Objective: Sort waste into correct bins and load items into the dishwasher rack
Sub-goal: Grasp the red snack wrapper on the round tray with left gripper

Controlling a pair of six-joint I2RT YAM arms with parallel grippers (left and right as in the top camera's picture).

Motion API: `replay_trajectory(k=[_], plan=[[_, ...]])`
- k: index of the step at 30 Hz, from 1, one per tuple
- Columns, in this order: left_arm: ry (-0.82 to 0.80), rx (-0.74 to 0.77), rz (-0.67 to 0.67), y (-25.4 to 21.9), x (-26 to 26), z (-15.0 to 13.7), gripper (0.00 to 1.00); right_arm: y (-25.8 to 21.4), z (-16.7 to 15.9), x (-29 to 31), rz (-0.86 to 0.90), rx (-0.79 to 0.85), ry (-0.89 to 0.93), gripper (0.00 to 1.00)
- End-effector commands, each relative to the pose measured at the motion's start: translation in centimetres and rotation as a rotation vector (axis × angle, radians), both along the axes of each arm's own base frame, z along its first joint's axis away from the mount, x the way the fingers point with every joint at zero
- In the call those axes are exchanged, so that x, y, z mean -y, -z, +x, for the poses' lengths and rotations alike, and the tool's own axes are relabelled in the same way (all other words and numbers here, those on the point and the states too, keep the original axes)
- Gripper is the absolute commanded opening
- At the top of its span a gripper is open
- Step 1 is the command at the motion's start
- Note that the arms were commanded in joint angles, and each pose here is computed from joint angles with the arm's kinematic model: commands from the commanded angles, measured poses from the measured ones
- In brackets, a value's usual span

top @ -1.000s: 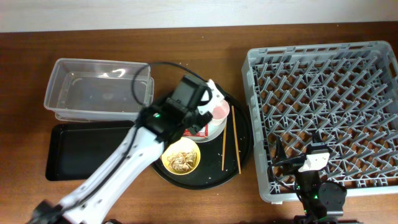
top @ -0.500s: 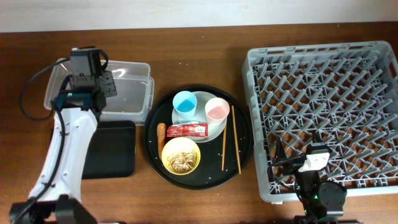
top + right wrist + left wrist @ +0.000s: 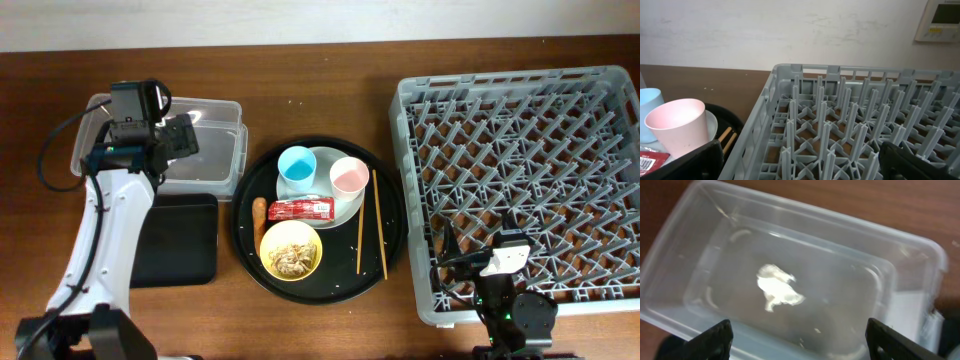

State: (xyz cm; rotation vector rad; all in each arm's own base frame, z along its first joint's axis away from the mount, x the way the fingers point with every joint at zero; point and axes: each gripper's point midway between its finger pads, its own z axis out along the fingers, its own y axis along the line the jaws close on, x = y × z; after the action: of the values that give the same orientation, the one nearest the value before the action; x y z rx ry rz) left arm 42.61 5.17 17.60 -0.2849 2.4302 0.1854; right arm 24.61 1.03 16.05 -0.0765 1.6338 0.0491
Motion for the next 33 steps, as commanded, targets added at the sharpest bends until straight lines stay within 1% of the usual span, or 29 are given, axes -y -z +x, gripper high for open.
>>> replay_trajectory(k=[1, 2, 3, 4, 5, 6, 7, 8, 11, 14, 15, 17, 20, 21, 22, 23, 24, 25, 28, 29, 33], plan=[[0.311, 0.075, -0.154, -4.8, 7.8, -2.1, 0.79, 0.2, 0.0, 0.0, 0.004, -0.004, -0.002, 0.98], [0.393, 0.041, -0.144, -4.5, 9.8, -3.2, 0.78, 0.2, 0.0, 0.0, 0.004, -0.004, -0.001, 0.98], [0.468, -0.028, -0.137, -3.3, 12.2, -4.5, 0.77, 0.2, 0.0, 0.0, 0.004, -0.004, -0.001, 0.98], [0.558, -0.101, -0.123, -1.6, 14.7, -5.9, 0.77, 0.2, 0.0, 0.0, 0.004, -0.004, -0.002, 0.98], [0.632, -0.165, -0.106, 0.0, 16.6, -7.0, 0.74, 0.2, 0.0, 0.0, 0.004, -0.004, -0.002, 0.98], [0.672, -0.214, -0.103, 1.6, 17.9, -7.8, 0.73, 0.2, 0.0, 0.0, 0.004, -0.004, -0.001, 0.98], [0.704, -0.261, -0.096, 3.2, 18.9, -8.3, 0.64, 0.2, 0.0, 0.0, 0.004, -0.004, -0.002, 0.98], [0.714, -0.301, -0.096, 4.4, 19.3, -8.5, 0.59, 0.2, 0.0, 0.0, 0.004, -0.004, -0.002, 0.98], [0.719, -0.43, -0.096, 8.2, 19.7, -9.3, 0.59, 0.2, 0.0, 0.0, 0.004, -0.004, -0.002, 0.98], [0.711, -0.504, -0.095, 10.8, 19.6, -9.4, 0.58, 0.2, 0.0, 0.0, 0.004, -0.004, -0.002, 0.98], [0.71, -0.515, -0.096, 11.4, 19.6, -9.3, 0.58, 0.2, 0.0, 0.0, 0.004, -0.004, -0.001, 0.98], [0.708, -0.537, -0.096, 12.5, 19.7, -9.2, 0.51, 0.2, 0.0, 0.0, 0.004, -0.004, -0.002, 0.98], [0.704, -0.578, -0.099, 14.0, 19.7, -9.4, 0.47, 0.2, 0.0, 0.0, 0.004, -0.004, -0.002, 0.98], [0.703, -0.583, -0.099, 14.4, 19.7, -9.4, 0.38, 0.2, 0.0, 0.0, 0.004, -0.004, -0.001, 0.98], [0.703, -0.581, -0.099, 14.4, 19.7, -9.3, 0.35, 0.2, 0.0, 0.0, 0.004, -0.004, -0.002, 0.98], [0.703, -0.582, -0.099, 14.5, 19.7, -9.3, 0.3, 0.2, 0.0, 0.0, 0.004, -0.004, -0.001, 0.98], [0.703, -0.59, -0.099, 15.0, 19.7, -9.3, 0.29, 0.2, 0.0, 0.0, 0.004, -0.004, -0.002, 0.99], [0.701, -0.598, -0.099, 15.5, 19.7, -9.3, 0.24, 0.2, 0.0, 0.0, 0.004, -0.004, -0.001, 0.98], [0.699, -0.601, -0.096, 15.6, 19.6, -9.3, 0.09, 0.2, 0.0, 0.0, 0.004, -0.004, -0.002, 0.98], [0.698, -0.601, -0.096, 15.6, 19.6, -9.3, 0.0, 0.2, 0.0, 0.0, 0.004, -0.004, -0.002, 0.98], [0.7, -0.586, -0.097, 14.7, 19.6, -9.4, 0.0, 0.2, 0.0, 0.0, 0.004, -0.004, -0.002, 0.98]])
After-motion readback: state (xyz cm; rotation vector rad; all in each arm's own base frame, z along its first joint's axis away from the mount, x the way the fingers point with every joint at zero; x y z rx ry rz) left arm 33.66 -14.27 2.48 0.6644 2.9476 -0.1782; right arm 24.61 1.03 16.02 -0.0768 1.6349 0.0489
